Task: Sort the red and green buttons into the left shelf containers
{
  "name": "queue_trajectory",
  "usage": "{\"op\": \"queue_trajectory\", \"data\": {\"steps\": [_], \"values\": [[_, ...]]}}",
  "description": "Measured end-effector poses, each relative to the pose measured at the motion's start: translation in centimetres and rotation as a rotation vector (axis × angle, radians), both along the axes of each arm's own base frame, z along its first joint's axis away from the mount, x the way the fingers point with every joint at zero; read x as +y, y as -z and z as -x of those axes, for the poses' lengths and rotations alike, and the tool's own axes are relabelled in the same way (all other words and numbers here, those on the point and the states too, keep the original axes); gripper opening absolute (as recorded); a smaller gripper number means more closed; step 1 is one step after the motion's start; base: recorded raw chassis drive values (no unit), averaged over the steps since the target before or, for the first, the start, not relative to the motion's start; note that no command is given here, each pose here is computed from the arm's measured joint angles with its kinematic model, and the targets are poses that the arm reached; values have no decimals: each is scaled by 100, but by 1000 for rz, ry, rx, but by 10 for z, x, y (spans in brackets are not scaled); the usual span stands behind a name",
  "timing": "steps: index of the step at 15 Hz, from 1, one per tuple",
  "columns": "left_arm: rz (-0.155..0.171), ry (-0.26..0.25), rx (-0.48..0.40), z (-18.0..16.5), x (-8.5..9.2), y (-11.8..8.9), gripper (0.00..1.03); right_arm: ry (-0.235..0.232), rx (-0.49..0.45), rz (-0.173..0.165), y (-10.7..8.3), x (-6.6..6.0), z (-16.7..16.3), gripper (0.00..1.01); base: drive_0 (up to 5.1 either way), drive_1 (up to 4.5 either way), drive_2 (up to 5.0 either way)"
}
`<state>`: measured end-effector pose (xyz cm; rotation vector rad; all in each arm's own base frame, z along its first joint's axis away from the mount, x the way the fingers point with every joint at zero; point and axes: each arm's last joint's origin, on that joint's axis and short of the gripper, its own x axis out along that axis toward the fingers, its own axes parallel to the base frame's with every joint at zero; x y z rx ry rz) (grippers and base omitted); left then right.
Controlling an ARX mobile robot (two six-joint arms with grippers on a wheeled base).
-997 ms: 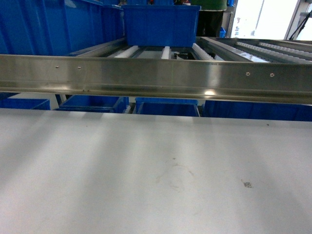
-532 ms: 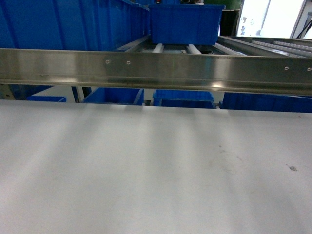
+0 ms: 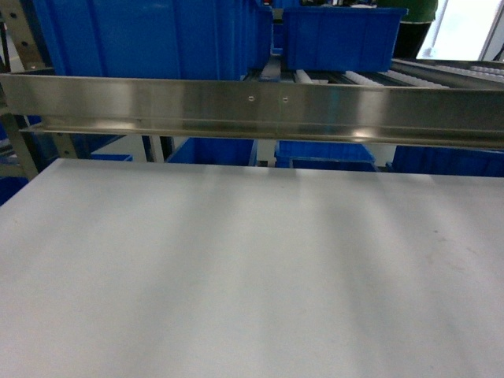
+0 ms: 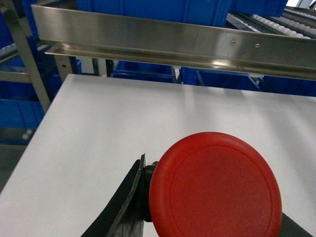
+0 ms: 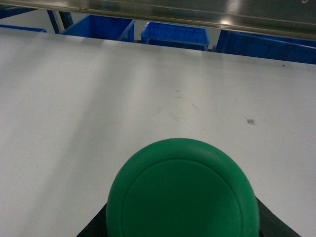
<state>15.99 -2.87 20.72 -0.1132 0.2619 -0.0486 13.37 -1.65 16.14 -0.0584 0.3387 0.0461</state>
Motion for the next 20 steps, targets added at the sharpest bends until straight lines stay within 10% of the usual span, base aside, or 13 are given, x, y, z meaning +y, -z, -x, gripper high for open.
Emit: {"op": "queue_trajectory", "data": {"steps": [20], "values": [[1,0,-3,0,0,0,34,0,1,0,0,0,0,34,-496,240,240]]}}
